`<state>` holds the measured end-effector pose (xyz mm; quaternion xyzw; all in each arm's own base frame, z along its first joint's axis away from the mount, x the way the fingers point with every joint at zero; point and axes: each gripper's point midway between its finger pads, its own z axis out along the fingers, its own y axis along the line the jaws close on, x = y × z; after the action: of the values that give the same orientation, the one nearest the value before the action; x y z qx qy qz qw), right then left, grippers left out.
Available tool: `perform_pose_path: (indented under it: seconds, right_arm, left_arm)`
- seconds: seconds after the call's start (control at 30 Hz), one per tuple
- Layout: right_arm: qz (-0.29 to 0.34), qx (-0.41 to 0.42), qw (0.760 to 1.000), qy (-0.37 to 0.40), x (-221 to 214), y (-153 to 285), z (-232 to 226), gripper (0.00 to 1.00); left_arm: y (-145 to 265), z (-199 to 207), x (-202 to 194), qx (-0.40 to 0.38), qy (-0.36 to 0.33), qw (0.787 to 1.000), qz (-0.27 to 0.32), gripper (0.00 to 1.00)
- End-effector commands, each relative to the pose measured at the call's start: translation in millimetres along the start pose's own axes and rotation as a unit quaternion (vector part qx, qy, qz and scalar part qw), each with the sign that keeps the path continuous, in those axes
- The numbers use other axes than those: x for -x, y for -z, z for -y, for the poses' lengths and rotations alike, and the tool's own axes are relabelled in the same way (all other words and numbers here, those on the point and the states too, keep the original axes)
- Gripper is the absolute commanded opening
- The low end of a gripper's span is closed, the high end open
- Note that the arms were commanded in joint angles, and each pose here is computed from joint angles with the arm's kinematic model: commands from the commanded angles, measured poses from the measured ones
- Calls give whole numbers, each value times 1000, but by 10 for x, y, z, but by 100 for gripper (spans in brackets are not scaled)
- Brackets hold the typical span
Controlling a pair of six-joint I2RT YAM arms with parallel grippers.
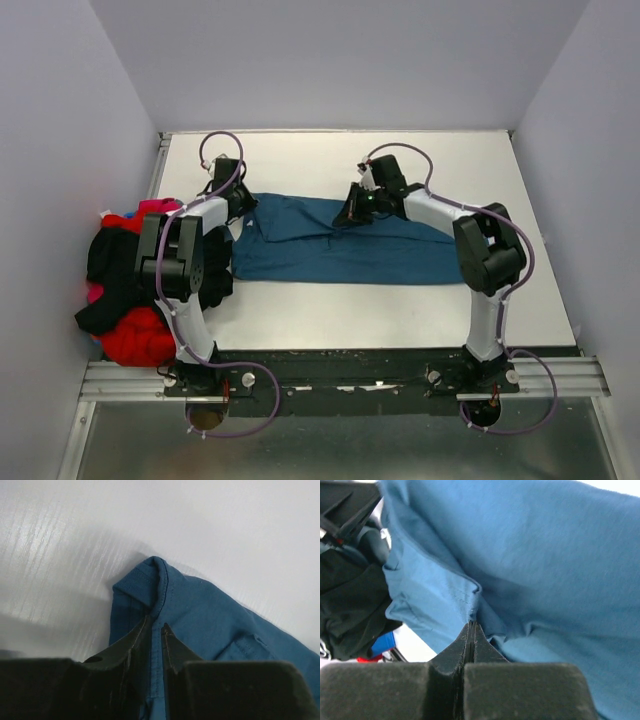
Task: Fold and stack the t-shirts
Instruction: Fold the other side of the tshirt into a rectangle
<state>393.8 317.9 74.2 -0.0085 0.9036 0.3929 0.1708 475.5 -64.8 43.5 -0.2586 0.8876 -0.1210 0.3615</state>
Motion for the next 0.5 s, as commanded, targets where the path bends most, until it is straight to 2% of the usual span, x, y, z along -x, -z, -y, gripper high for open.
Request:
perform_pose_path:
  seconds: [0.0, 0.07, 0.1, 0.23, 0.27, 0.37, 0.47]
  right_arm:
    - [-16, 17, 1000, 17, -252, 151, -47, 1]
    - [-29, 20, 999, 16, -385, 190, -16, 3]
    - [-37, 19, 999, 12, -455, 205, 21, 7]
    - [-55, 6, 998, 1, -709, 282, 164, 46]
    - [-51, 5, 999, 6, -716, 312, 165, 53]
    - [-28, -3, 999, 27, -609, 395, 110, 63]
    - [2, -19, 998, 58, -354, 428, 33, 67]
  left_arm:
    - [184, 102, 216, -12, -6, 1000, 22, 27]
    - [210, 117, 240, -15, -8, 1000, 26, 27]
    - [233, 128, 254, -17, -10, 999, 28, 27]
    - [264, 151, 274, -21, -18, 999, 28, 27]
    - [277, 158, 269, -24, -21, 999, 27, 26]
    - [337, 194, 273, -35, -22, 999, 31, 26]
    - [400, 292, 307, -50, -26, 998, 35, 26]
